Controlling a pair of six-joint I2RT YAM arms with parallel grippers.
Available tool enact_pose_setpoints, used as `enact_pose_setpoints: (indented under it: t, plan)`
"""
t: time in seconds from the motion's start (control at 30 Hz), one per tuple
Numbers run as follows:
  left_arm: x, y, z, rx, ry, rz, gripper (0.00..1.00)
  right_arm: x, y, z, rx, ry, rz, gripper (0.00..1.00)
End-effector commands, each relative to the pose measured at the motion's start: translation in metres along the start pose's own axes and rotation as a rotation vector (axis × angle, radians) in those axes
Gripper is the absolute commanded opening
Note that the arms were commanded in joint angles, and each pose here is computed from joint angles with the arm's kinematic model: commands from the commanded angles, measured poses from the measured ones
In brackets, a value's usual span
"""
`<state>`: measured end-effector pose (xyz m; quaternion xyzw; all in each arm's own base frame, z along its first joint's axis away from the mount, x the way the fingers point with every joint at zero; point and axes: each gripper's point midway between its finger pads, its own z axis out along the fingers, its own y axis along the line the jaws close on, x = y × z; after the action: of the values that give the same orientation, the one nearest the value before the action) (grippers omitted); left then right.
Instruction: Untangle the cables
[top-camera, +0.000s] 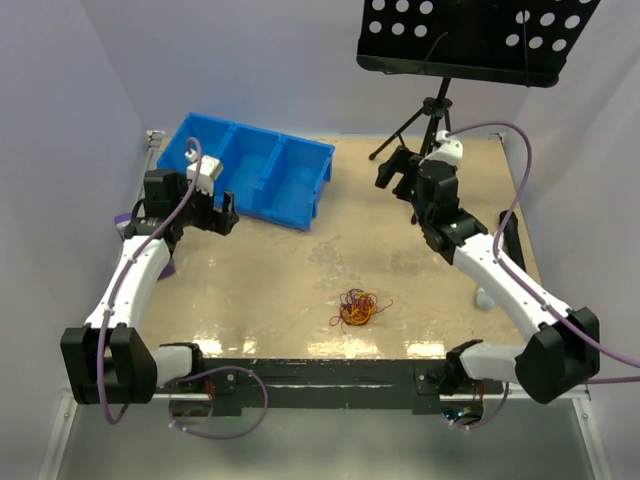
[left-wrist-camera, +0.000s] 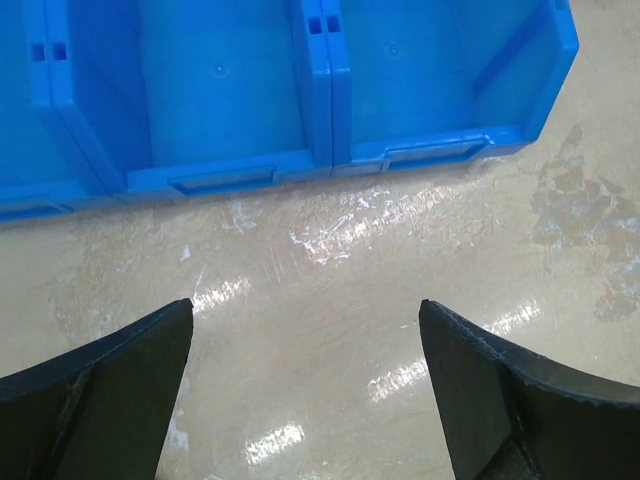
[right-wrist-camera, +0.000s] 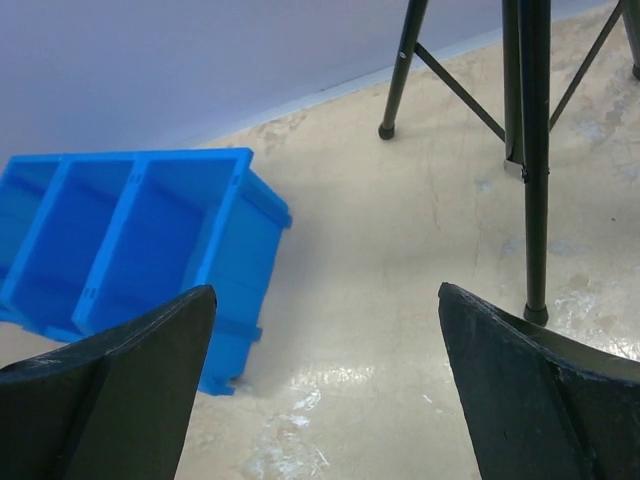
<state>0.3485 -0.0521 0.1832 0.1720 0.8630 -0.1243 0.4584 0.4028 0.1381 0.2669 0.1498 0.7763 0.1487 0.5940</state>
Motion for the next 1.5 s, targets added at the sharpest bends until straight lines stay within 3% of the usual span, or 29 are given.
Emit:
enact_pose_setpoints:
  t: [0.0, 0.17, 0.43, 0.5, 0.6, 0.7, 0.87, 0.93, 1.17, 1.47]
  plan:
    - [-0.019, 0.007, 0.012, -0.019, -0.058, 0.024, 1.0, -0.05, 0.018, -0.027, -0.089, -0.152, 0.037, 0.98]
    - [-0.025, 0.007, 0.045, -0.016, -0.03, 0.027, 1.0, -0.063, 0.016, -0.044, -0.013, -0.227, 0.008, 0.98]
    - [-0.043, 0.019, 0.097, -0.029, -0.036, 0.034, 1.0, -0.057, 0.006, -0.028, 0.109, -0.225, -0.006, 0.98]
    - [-0.045, 0.016, 0.11, -0.031, -0.029, 0.056, 1.0, -0.058, 0.011, -0.021, 0.096, -0.24, -0.032, 0.92]
    - [-0.042, 0.01, 0.13, -0.029, -0.019, 0.07, 1.0, -0.064, 0.025, -0.023, 0.038, -0.222, -0.073, 0.91]
    - [-0.036, 0.006, 0.148, -0.011, 0.003, 0.061, 1.0, -0.064, 0.031, -0.037, -0.06, -0.262, -0.056, 0.98]
    - [-0.038, 0.005, 0.165, -0.012, -0.014, 0.051, 0.95, -0.048, 0.025, -0.038, -0.054, -0.22, -0.074, 0.98]
    - [-0.037, 0.002, 0.17, -0.003, -0.018, 0.052, 0.9, -0.042, 0.023, -0.037, -0.049, -0.204, -0.077, 0.98]
    - [-0.017, -0.015, 0.181, 0.015, -0.004, 0.05, 0.5, -0.043, 0.026, -0.047, -0.097, -0.215, -0.052, 0.98]
    - [0.016, -0.063, 0.155, 0.042, 0.019, 0.031, 0.25, -0.008, 0.02, -0.028, -0.07, -0.13, -0.082, 0.96]
